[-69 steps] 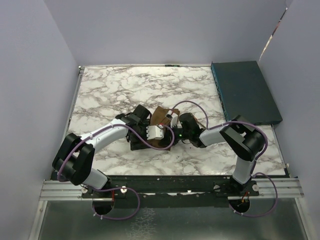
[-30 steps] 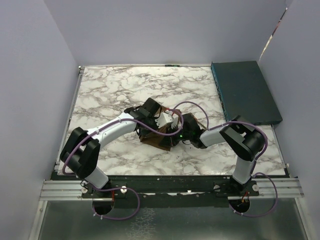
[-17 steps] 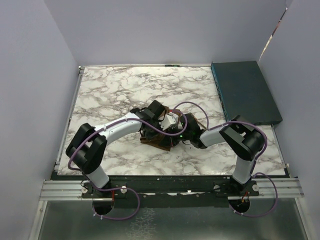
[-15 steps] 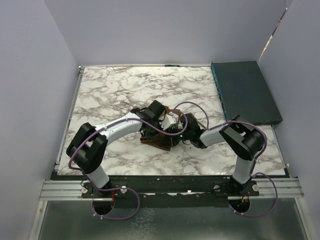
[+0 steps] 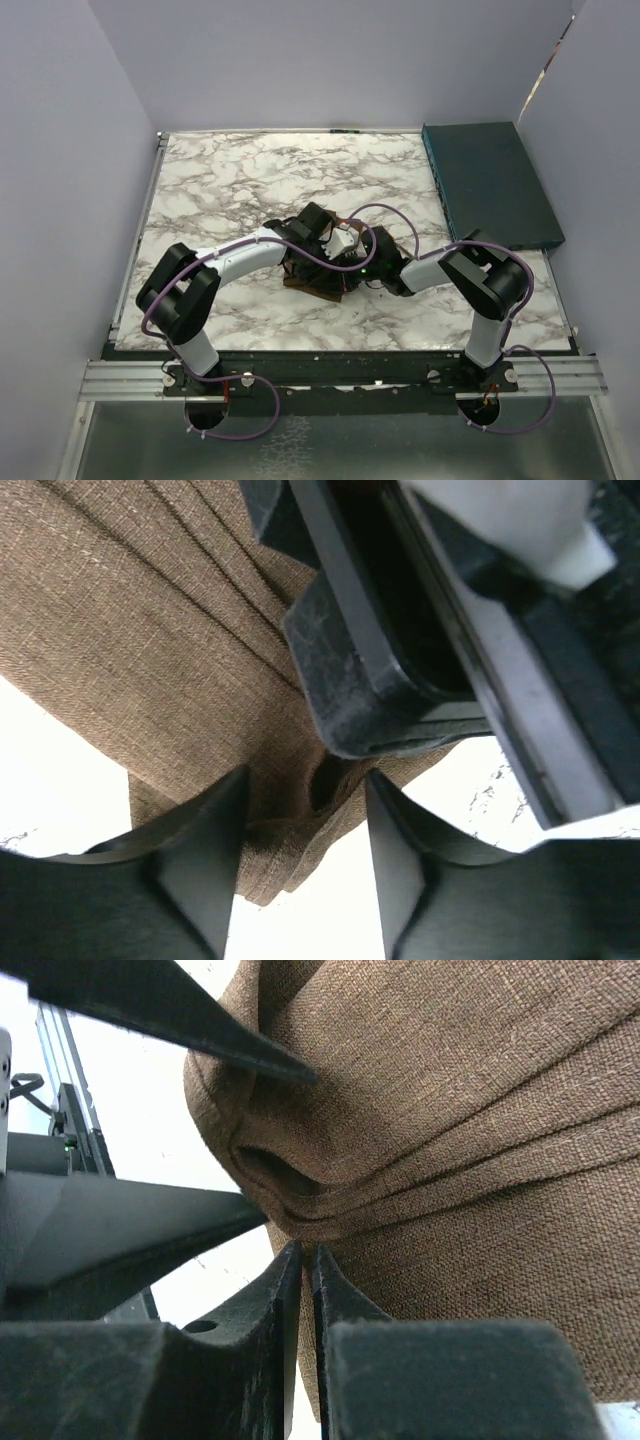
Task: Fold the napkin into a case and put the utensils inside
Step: Fold the napkin at the center of the board.
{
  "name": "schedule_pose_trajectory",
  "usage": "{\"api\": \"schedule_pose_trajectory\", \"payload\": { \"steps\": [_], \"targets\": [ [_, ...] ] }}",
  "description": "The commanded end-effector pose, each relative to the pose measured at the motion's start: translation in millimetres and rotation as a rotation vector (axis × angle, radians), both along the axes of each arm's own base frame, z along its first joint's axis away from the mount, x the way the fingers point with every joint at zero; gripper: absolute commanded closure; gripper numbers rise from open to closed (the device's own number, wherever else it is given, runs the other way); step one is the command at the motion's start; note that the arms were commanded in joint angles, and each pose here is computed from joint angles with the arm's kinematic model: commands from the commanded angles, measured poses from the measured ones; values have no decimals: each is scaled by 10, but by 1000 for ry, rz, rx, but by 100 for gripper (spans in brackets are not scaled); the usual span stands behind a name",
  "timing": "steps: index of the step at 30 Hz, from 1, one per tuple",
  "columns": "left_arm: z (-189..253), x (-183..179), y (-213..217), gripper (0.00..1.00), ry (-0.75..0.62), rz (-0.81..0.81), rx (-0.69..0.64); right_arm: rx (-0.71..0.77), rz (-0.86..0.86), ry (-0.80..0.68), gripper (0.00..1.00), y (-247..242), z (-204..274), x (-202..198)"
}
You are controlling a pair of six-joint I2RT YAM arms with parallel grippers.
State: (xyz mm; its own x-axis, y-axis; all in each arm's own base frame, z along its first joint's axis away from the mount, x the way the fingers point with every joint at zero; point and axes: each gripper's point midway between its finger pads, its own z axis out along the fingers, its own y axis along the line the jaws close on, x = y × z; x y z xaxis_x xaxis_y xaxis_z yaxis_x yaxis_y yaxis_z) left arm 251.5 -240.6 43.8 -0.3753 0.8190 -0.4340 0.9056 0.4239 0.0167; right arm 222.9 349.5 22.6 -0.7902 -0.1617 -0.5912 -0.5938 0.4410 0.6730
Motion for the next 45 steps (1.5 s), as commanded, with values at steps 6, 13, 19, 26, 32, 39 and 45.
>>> {"api": "schedule_pose_trajectory", "payload": {
  "steps": [6,13,19,26,32,39,45],
  "targets": [
    [-33,-604,-5,2,253,-26,-54,17,67,-70,85,19,47,-78],
    [-21,-714,54,1,291,-57,-61,56,63,-109,83,12,243,-64],
    [366,-521,36,1,175,-85,-67,108,61,-143,84,31,547,-24],
    [954,-258,25,1,-2,-72,-94,118,115,-151,84,40,616,-92],
    [1322,-33,153,1,-188,5,-107,108,124,-198,84,48,789,-43],
    [1361,232,432,1,-291,136,-74,116,110,-202,87,363,863,287],
    [1049,462,846,1,-321,263,1,27,158,-183,92,409,508,143]
  ]
}}
